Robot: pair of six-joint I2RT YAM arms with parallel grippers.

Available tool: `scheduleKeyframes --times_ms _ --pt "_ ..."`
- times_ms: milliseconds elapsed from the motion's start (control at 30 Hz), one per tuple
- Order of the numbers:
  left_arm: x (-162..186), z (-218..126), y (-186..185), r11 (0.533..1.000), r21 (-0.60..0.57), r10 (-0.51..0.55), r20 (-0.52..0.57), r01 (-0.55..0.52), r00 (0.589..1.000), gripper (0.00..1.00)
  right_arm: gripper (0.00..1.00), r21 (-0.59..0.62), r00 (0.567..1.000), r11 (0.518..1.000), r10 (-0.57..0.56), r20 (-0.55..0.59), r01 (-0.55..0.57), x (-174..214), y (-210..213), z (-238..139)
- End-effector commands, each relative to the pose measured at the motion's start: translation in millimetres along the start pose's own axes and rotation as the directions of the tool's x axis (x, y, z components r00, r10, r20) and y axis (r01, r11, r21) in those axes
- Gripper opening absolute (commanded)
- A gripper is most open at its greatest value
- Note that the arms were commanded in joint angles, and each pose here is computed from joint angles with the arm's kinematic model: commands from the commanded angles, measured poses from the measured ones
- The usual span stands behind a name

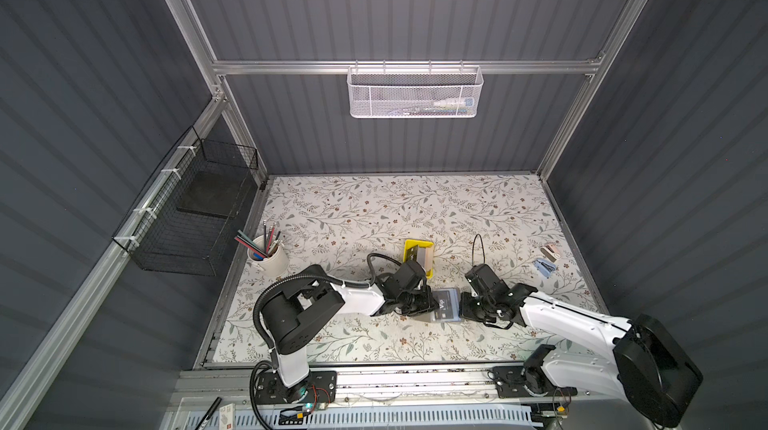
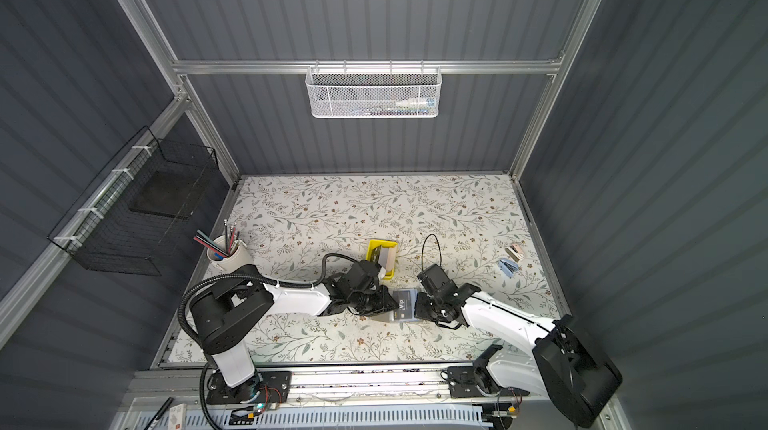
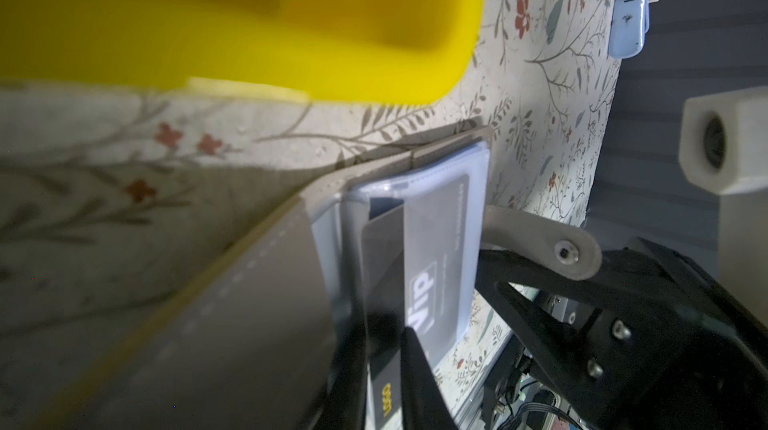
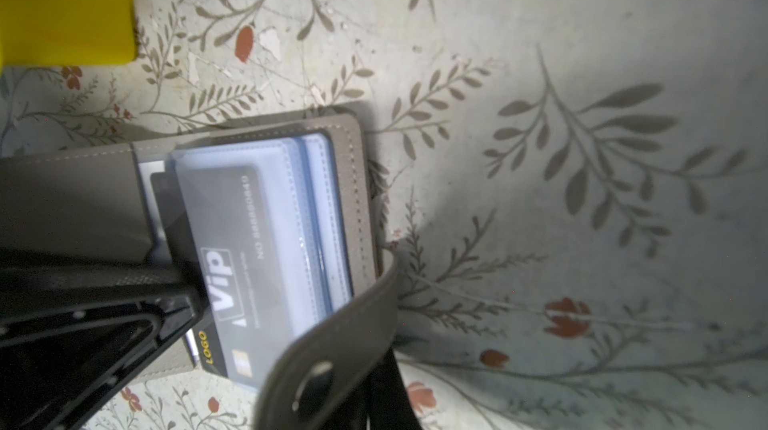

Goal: Put the credit cards into the card holder

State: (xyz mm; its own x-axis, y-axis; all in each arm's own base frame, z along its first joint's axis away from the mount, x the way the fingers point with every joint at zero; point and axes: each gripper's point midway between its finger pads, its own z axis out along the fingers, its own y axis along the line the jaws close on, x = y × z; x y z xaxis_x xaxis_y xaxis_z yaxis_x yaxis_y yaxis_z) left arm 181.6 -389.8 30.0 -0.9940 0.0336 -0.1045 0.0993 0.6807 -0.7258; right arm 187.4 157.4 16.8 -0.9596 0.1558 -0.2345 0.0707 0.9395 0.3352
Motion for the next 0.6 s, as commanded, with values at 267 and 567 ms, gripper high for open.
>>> scheduleKeyframes --times_ms 267,567 --pt "6 9 -23 0.998 0.053 0.044 -0.034 -0.042 0.998 0.17 0.05 0.049 1.000 0.999 -0.003 -0.027 0.004 8 -13 5" --pt "5 8 -10 0.995 -0.070 0.073 -0.011 -0.073 0.997 0.13 0.05 0.052 0.999 0.999 -0.002 -0.032 0.004 10 -14 6"
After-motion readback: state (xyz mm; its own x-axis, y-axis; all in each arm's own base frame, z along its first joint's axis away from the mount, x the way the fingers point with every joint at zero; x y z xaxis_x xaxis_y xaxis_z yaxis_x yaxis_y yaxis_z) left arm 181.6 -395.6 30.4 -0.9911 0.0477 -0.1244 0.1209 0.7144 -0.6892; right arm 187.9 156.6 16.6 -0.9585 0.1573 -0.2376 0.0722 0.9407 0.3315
